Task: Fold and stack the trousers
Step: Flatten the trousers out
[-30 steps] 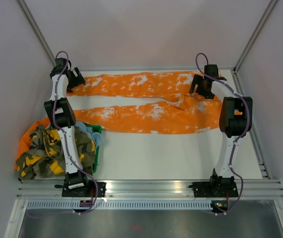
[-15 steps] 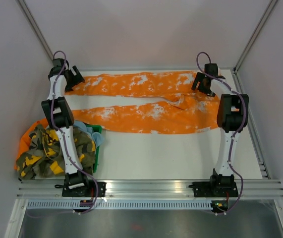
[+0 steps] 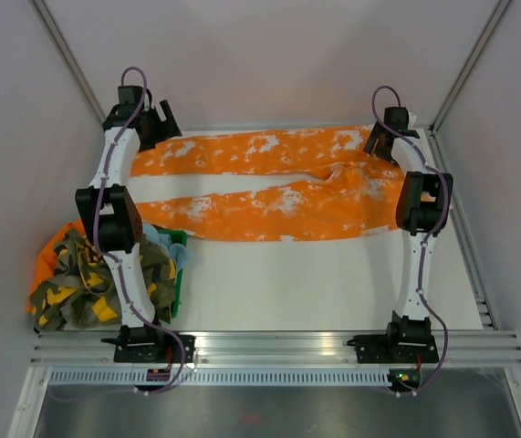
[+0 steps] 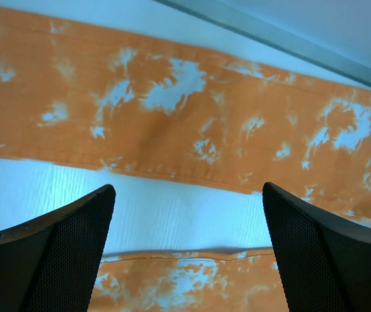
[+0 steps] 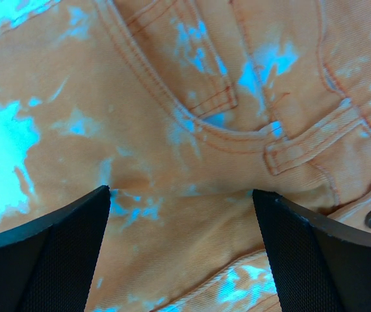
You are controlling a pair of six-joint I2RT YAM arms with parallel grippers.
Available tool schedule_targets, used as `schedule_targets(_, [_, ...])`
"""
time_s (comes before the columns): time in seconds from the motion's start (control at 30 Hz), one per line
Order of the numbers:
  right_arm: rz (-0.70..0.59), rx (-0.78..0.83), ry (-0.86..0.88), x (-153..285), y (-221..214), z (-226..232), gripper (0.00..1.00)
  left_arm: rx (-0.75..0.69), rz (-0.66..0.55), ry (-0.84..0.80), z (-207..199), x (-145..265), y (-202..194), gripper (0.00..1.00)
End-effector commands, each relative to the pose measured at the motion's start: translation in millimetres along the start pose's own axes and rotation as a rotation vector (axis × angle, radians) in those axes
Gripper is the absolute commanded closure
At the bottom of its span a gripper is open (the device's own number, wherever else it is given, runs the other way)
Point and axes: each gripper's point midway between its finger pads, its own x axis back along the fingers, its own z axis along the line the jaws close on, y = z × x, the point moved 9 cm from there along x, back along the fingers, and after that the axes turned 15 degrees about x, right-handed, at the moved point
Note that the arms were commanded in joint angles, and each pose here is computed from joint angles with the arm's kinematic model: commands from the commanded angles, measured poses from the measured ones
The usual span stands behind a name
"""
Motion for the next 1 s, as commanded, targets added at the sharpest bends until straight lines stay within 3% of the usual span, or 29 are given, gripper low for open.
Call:
schedule_targets(0.0, [0.118,-0.042,-0.081,-41,-35,-39,0.02,0.006,0.111,0.108,22,3,-38,0.01])
schedule_targets(0.2, [0.030,-0.079,0.037,-18,-3,-33,0.02,0.108,0.070,0.111,28,46,-73,0.01])
schedule_targets(0.23, [0.006,-0.078,0.127,-1,5,-26,0.02,0.127,0.003,0.081,21,66,-66,0.01])
schedule_targets(0.33, [-0.091,-0.060,0.231,31,19,-9,0.02,0.205,-0.028,0.098,26,84,-77,0.03])
schedule_targets(0.37, [-0.173,-0.055,0.254,64,39,-9,0.02,0.225,-0.084,0.121,26,98,-72,0.05])
schedule_targets(0.5, [-0.322,-0.054,0.369,124,58,5,0.02,0.375,-0.115,0.179,30,113,-81,0.09])
schedule_targets(0.63, [-0.332,-0.084,0.412,159,44,-1,0.02,0.470,-0.097,0.304,45,115,-100,0.11])
schedule_targets(0.77, [-0.274,-0.089,0.382,171,5,-10,0.02,0.551,-0.099,0.435,65,115,-124,0.20])
schedule_targets(0.97, [-0.199,-0.113,0.376,174,-49,-22,0.02,0.683,-0.142,0.482,78,114,-149,0.23])
